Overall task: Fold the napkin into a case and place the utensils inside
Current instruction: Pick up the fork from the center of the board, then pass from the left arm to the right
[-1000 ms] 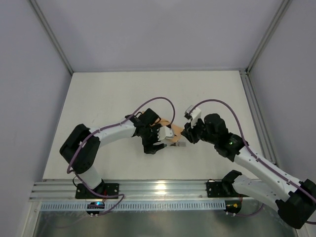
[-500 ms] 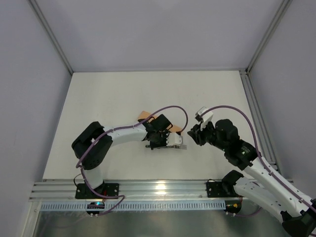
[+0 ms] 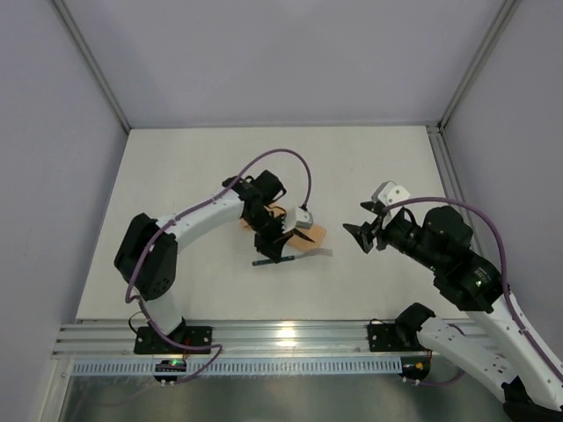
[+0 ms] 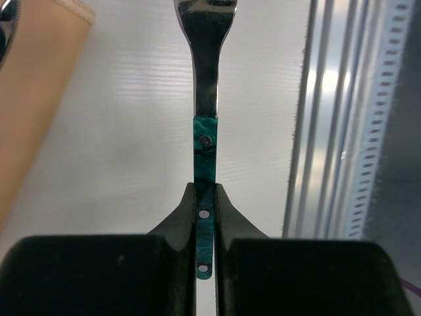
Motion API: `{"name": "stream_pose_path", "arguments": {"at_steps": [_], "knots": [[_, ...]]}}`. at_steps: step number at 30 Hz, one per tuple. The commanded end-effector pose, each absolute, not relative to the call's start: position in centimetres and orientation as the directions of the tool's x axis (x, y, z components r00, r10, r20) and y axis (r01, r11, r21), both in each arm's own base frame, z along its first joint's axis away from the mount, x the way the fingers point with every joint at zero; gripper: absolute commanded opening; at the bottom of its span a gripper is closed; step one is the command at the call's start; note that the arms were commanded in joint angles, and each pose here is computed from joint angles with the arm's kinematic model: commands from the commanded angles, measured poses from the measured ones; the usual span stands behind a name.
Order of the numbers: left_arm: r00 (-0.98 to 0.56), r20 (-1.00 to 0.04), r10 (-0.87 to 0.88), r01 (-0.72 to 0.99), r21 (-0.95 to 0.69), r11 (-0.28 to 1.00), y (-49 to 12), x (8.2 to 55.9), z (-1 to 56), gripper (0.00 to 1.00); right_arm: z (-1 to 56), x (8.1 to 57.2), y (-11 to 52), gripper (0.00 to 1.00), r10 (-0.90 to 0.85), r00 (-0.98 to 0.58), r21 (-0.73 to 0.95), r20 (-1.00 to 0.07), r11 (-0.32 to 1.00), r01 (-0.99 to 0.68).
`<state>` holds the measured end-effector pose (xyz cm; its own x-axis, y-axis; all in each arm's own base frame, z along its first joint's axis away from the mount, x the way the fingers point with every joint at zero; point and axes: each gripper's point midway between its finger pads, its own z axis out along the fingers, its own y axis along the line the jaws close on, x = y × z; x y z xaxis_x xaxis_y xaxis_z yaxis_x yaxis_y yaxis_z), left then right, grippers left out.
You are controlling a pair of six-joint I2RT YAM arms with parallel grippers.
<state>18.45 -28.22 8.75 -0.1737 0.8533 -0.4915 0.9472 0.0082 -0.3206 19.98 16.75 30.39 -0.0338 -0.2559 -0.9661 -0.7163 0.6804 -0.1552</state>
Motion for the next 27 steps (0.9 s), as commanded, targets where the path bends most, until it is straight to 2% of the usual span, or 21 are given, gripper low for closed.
{"name": "stream_pose_path", "arguments": {"at_steps": [1,3,6,8,11,15,20,23,27], "knots": [[-0.359,-0.574,0.736,0.852,-0.523,0.008,-27.3,17.7,15.1,0.00,30.9,19.4,16.3,0.65,-0.364,0.032,-0.266,-0.931,0.614,-0.743],[-0.402,-0.597,0.694,0.801,-0.597,-0.049,-26.6,17.1,17.0,0.00,30.2,19.2,16.4,0.65,-0.434,0.080,-0.333,-0.897,0.547,-0.768],[-0.390,-0.651,0.651,0.812,-0.576,-0.089,-25.2,18.0,18.6,0.00,29.8,18.9,17.2,0.66,-0.475,0.196,-0.424,-0.858,0.439,-0.792],[-0.407,-0.651,0.641,0.809,-0.582,-0.078,-24.5,18.0,19.1,0.00,29.4,19.5,17.9,0.67,-0.501,0.340,-0.546,-0.796,0.352,-0.760],[-0.405,-0.657,0.636,0.817,-0.572,-0.071,-24.2,17.8,19.5,0.00,27.7,21.1,19.1,0.69,-0.542,0.464,-0.661,-0.701,0.248,-0.708],[-0.441,-0.643,0.626,0.811,-0.584,-0.028,-24.1,18.0,19.4,0.00,27.2,23.3,22.0,0.68,-0.577,0.500,-0.700,-0.645,0.185,-0.690],[-0.461,-0.634,0.621,0.815,-0.579,0.015,-24.3,18.8,19.3,0.00,25.8,23.0,25.6,0.69,-0.578,0.567,-0.725,-0.587,0.062,-0.686],[-0.472,-0.625,0.622,0.809,-0.587,0.024,-24.4,19.0,19.0,0.00,24.6,23.5,26.8,0.68,-0.607,0.552,-0.717,-0.571,0.042,-0.696],[-0.474,-0.615,0.630,0.811,-0.583,0.040,-24.2,19.0,18.5,0.00,23.9,24.3,28.0,0.68,-0.616,0.509,-0.683,-0.601,0.064,-0.728]]}}
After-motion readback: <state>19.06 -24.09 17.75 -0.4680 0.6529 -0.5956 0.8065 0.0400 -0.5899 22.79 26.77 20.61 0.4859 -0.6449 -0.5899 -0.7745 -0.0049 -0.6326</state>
